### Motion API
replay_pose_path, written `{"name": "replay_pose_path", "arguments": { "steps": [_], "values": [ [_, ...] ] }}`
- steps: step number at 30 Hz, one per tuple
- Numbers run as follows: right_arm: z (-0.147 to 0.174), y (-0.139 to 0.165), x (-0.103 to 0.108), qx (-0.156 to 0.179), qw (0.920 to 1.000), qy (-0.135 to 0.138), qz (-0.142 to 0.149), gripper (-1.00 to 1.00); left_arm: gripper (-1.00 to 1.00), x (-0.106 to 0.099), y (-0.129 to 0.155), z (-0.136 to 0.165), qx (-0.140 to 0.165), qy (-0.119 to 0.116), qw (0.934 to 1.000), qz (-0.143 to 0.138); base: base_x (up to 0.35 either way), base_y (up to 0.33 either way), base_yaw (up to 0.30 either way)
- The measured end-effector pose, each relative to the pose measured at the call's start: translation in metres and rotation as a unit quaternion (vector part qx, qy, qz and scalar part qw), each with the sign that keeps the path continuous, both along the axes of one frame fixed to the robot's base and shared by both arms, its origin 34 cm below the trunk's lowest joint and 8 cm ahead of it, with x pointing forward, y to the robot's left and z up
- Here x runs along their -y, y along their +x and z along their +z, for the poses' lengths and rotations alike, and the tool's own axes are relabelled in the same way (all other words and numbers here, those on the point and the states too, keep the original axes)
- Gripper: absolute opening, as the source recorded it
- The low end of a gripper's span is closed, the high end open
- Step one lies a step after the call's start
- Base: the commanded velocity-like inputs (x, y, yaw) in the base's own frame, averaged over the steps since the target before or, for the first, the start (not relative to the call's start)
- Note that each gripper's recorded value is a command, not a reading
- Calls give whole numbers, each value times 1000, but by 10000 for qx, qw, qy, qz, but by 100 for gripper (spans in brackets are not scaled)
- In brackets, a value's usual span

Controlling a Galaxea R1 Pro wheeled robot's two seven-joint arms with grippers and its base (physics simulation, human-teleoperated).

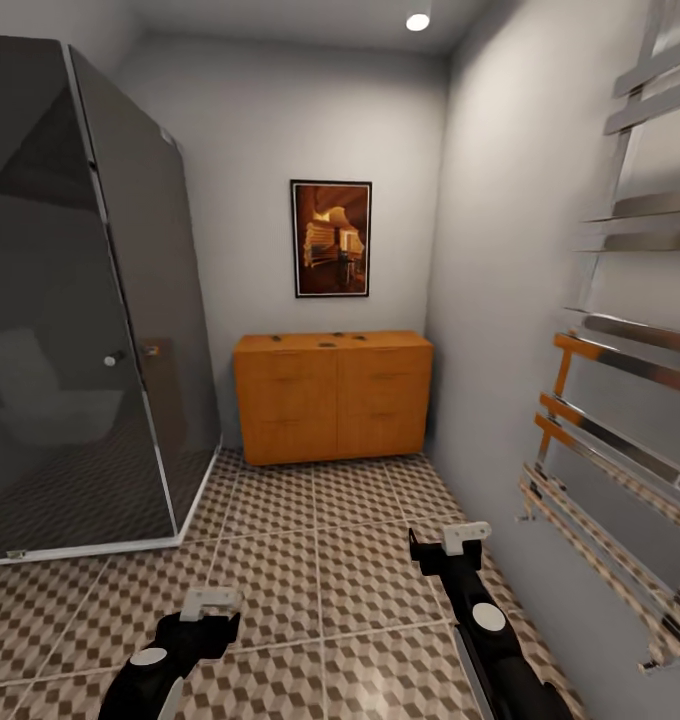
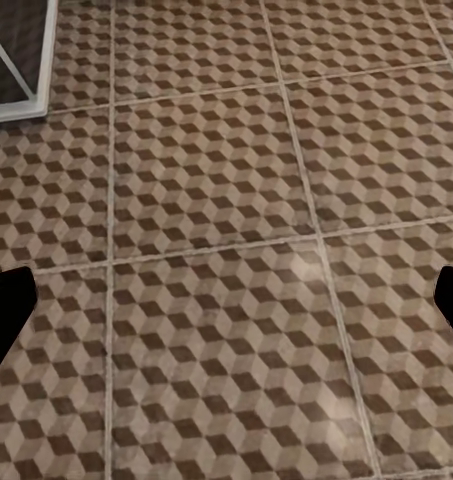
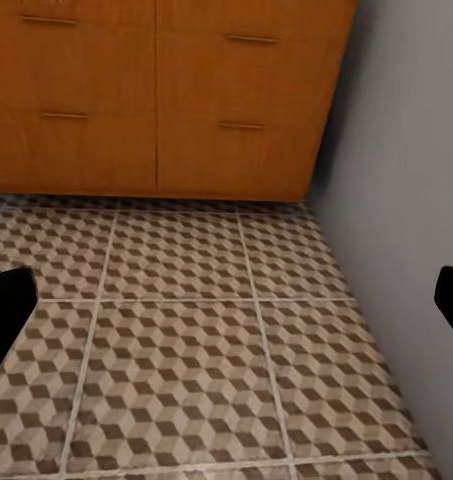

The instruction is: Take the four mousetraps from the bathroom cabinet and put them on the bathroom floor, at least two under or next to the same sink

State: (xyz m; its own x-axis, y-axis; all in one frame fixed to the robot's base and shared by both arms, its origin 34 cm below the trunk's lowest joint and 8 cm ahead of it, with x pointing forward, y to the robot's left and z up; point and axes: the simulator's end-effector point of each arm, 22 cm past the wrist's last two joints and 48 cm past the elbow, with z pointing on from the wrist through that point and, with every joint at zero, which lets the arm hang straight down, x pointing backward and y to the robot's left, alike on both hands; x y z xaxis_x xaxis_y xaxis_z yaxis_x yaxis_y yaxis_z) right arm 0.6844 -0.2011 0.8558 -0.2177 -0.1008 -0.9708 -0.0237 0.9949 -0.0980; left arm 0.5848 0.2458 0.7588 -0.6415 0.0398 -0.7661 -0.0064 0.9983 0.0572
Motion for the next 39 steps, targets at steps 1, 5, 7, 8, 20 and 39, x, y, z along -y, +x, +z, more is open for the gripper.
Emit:
{"name": "replay_pose_path", "arguments": {
  "steps": [1, 5, 7, 8, 20, 39],
  "values": [
    [0, 0, 0, 1, 10000, 0, 0, 100, 100, 0, 0, 0, 0, 0, 10000, 0, 333, 0, -3],
    [0, 0, 0, 2, 10000, 1, 0, 100, 100, 0, 0, 0, -4, 0, 10000, -1, 333, 0, -1],
    [0, 0, 0, 2, 10000, 0, 1, 100, 100, 0, 0, 0, -6, 0, 10000, 0, 333, 0, 0],
    [0, 0, 0, 2, 10000, 0, 2, 100, 100, 0, 0, -1, -6, 0, 10000, 0, 333, 0, 0],
    [0, 0, 0, 2, 10000, 9, 0, 100, 100, 0, 0, -1, -15, 1, 10000, 0, 333, 0, 0],
    [0, 0, -2, 2, 10000, 22, 7, 100, 100, 0, 0, -1, -15, 1, 10000, 0, 333, 0, 0]
  ]
}}
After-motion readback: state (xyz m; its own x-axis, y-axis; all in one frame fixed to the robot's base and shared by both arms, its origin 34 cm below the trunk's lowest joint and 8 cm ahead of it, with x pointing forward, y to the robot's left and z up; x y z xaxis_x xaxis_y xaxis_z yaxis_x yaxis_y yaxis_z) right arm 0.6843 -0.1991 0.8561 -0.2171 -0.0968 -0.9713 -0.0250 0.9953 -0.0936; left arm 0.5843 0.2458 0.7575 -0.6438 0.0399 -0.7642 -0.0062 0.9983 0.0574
